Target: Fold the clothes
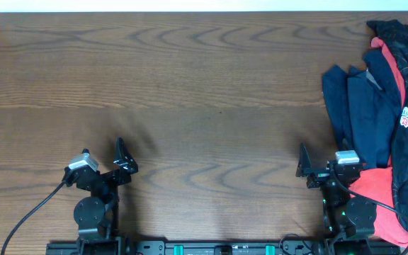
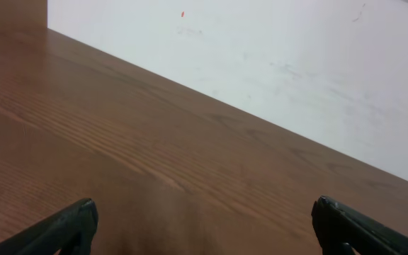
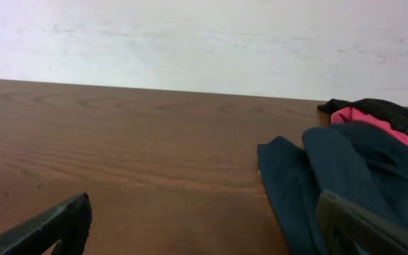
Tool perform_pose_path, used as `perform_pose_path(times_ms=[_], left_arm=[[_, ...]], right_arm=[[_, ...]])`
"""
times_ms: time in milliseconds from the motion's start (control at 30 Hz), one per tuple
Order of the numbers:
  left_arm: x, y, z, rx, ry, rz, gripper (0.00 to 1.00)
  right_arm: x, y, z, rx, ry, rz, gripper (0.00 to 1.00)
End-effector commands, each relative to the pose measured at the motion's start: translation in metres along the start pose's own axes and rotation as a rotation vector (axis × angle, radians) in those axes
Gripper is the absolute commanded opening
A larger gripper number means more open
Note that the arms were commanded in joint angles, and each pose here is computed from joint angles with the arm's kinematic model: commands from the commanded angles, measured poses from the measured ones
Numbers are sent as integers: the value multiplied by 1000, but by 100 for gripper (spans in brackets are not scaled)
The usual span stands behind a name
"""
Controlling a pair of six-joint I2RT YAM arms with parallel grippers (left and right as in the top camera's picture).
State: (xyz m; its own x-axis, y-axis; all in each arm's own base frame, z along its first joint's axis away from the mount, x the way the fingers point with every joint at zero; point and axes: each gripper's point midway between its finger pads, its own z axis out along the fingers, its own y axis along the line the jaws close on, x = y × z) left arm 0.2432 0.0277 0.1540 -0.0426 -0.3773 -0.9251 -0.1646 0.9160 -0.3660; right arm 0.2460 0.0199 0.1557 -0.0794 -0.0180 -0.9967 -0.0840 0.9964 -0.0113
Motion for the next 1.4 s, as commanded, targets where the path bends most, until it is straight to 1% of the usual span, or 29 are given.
perform_pose_path(times_ms=[0,800,900,1133,1267,1367], left_arm=[[16,10,1,-37,50,-1,98],[16,10,1,-37,49,-1,98],[16,10,1,-37,49,-1,98],[17,9,1,-34,52,2,98],[11,1,-1,-11,76,15,98],[5,-5,-3,-8,128,17,98]], right_arm=[[2,-2,0,5,7,-11,99],[1,-2,0,4,5,-10,99],[1,-2,0,4,5,21,99],[3,-2,0,6,11,20,99],[7,-2,1,10,38,37,99],[9,-5,0,28,102,68,99]])
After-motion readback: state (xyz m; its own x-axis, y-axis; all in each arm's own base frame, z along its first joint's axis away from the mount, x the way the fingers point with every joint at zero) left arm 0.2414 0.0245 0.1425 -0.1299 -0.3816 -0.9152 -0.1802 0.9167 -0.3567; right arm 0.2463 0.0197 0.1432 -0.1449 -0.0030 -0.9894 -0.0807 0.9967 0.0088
